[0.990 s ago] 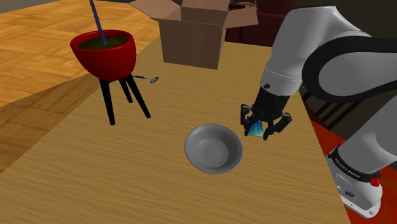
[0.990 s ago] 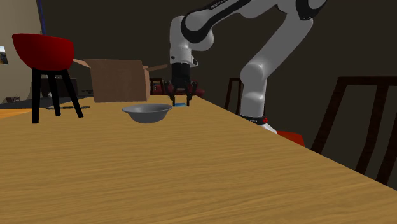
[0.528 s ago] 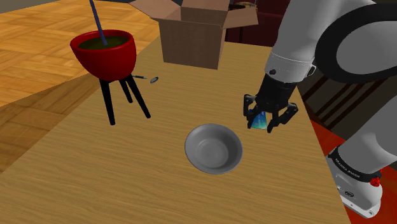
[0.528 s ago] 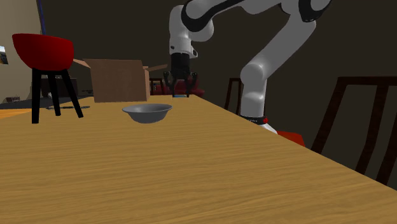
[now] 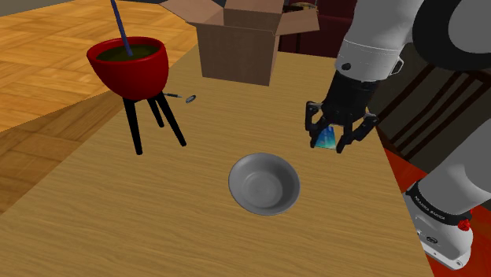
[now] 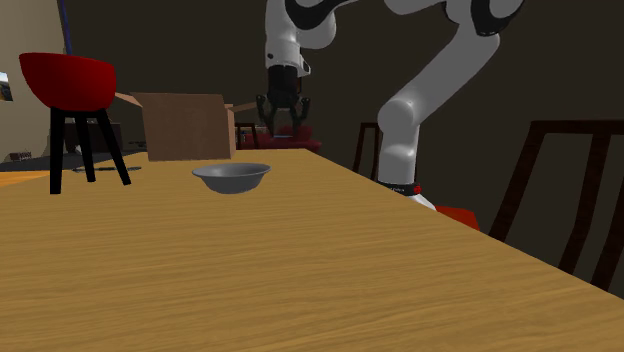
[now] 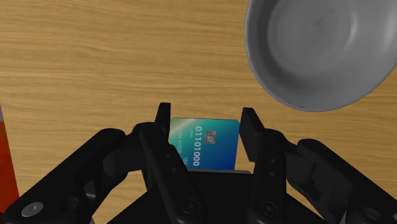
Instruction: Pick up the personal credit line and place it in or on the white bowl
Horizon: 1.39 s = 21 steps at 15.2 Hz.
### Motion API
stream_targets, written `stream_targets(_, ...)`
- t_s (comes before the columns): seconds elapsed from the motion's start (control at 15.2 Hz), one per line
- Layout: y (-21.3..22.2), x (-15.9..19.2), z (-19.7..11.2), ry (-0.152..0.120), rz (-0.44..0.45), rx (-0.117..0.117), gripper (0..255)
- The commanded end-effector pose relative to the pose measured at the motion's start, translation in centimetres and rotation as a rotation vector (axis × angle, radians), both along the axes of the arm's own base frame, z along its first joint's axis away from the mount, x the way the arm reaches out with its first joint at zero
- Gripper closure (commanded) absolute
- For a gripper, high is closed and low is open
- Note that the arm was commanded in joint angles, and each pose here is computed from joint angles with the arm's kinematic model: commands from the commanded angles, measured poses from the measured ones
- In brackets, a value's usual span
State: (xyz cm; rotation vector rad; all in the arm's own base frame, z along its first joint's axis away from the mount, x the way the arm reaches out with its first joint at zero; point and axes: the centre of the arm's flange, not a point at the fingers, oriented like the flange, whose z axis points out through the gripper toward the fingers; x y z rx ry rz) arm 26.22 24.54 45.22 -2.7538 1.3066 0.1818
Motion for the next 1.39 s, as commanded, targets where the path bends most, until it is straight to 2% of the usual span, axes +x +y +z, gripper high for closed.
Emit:
stream_targets(0.0,1.2,0.2,0.6,0.0,0.0,0.0,255)
stream_targets(0.73,15.3,2.2,1.8,0.0,0.0,0.0,255)
stream_targets(1.32,15.3,2.2,-3.0,0.0,0.0,0.0,255)
